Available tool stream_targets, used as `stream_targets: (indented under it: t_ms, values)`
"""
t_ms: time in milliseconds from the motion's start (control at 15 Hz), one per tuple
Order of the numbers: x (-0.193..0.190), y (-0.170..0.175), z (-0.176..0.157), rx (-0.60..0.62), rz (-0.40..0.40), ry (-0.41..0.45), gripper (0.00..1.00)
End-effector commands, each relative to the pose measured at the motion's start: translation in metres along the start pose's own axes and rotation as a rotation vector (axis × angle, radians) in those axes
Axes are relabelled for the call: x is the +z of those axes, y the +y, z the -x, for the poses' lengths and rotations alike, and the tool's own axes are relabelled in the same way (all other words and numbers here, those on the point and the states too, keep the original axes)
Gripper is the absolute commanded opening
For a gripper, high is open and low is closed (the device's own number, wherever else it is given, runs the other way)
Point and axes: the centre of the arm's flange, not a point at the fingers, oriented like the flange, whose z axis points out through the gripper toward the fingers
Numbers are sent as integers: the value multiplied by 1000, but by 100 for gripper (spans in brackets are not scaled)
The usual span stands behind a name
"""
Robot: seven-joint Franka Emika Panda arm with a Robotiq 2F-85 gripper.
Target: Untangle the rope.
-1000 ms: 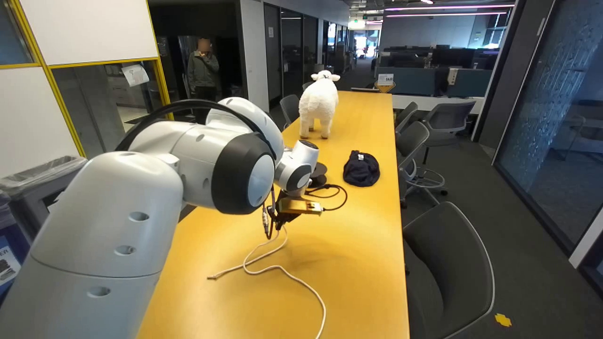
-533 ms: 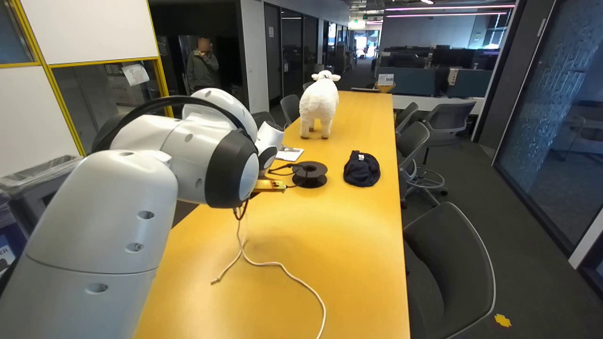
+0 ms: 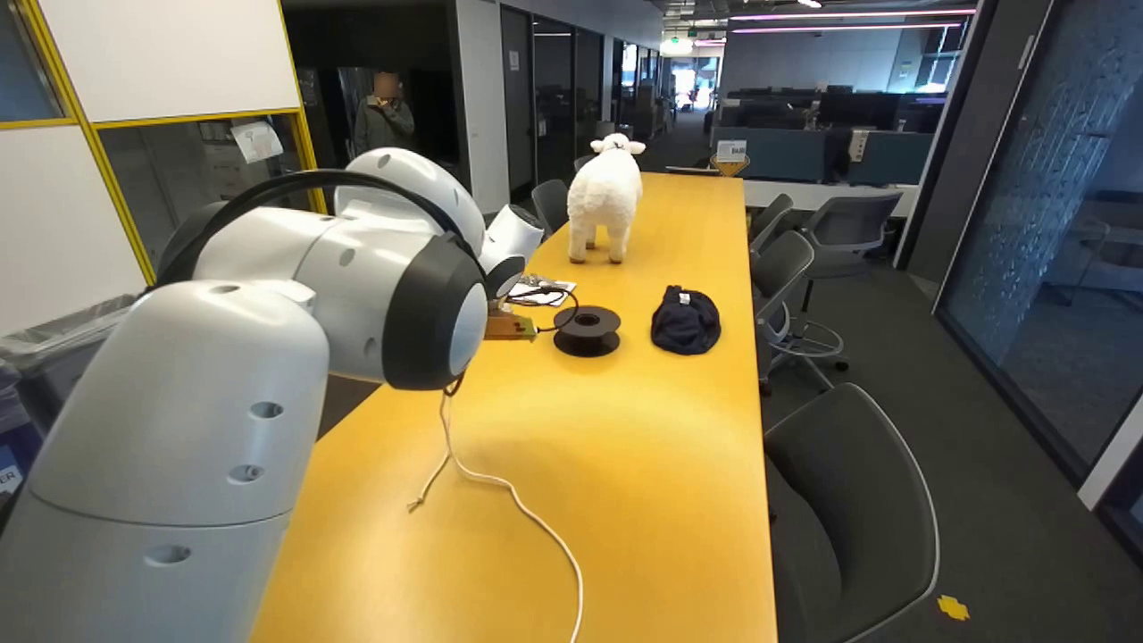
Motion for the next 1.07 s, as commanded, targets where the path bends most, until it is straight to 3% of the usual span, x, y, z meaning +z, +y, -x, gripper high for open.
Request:
stream_targets:
  t_ms: [0,333,733,1000]
  values:
    - [-5,36,25,65,20,-11,2]
    - [-2,81,72,136,53,-76,2]
    - [-8,106,88,7,-69,-116,2]
    - [-7,122,98,-10,-102,-156,2]
